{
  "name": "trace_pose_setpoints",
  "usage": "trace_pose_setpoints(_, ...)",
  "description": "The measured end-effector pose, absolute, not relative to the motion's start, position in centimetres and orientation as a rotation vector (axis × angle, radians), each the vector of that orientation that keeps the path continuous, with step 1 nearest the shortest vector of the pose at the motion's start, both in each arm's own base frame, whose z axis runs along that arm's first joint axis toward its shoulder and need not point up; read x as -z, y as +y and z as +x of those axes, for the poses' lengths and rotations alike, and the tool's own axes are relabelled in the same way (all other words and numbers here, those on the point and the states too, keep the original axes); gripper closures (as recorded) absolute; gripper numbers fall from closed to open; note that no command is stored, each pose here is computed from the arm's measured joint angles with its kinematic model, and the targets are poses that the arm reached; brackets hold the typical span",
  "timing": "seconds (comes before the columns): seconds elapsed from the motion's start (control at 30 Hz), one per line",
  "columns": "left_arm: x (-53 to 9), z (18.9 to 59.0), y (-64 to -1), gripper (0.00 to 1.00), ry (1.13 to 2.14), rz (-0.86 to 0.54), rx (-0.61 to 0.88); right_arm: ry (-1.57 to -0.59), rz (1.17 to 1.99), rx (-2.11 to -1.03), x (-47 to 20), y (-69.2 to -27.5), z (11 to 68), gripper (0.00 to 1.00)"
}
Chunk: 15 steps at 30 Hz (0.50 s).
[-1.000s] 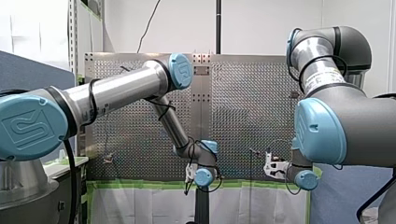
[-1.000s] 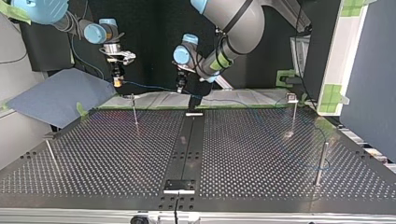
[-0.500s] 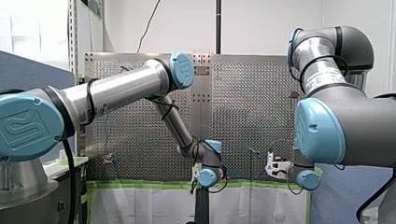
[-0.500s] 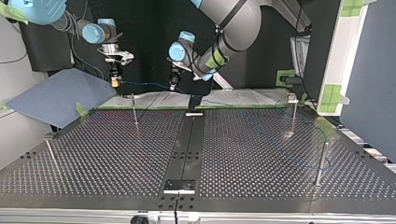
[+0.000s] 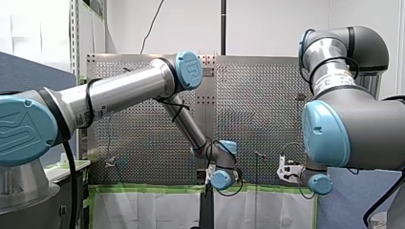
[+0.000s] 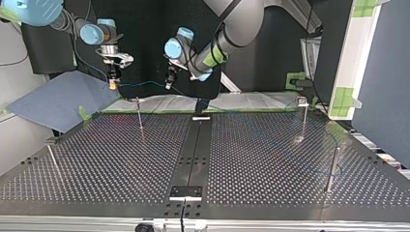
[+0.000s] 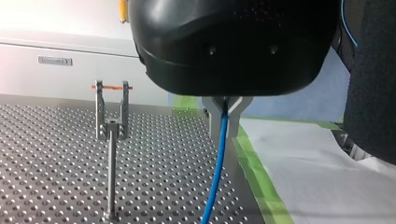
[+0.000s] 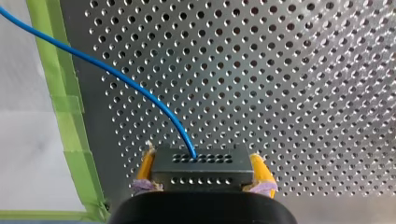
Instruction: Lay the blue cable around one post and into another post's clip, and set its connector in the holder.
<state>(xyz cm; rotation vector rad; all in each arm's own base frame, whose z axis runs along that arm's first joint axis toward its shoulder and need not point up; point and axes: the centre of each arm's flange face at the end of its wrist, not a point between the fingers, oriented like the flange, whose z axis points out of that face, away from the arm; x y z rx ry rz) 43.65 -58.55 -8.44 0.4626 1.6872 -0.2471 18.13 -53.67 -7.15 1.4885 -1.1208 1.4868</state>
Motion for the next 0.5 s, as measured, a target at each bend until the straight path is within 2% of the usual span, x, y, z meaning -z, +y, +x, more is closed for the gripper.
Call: trace_pose_setpoints(0.5,6.0,42.9,-62.0,0.98,1.651,0.458,0.273,-1.14,1.458,-1.462,7.1,-54.4,16.0,1.0)
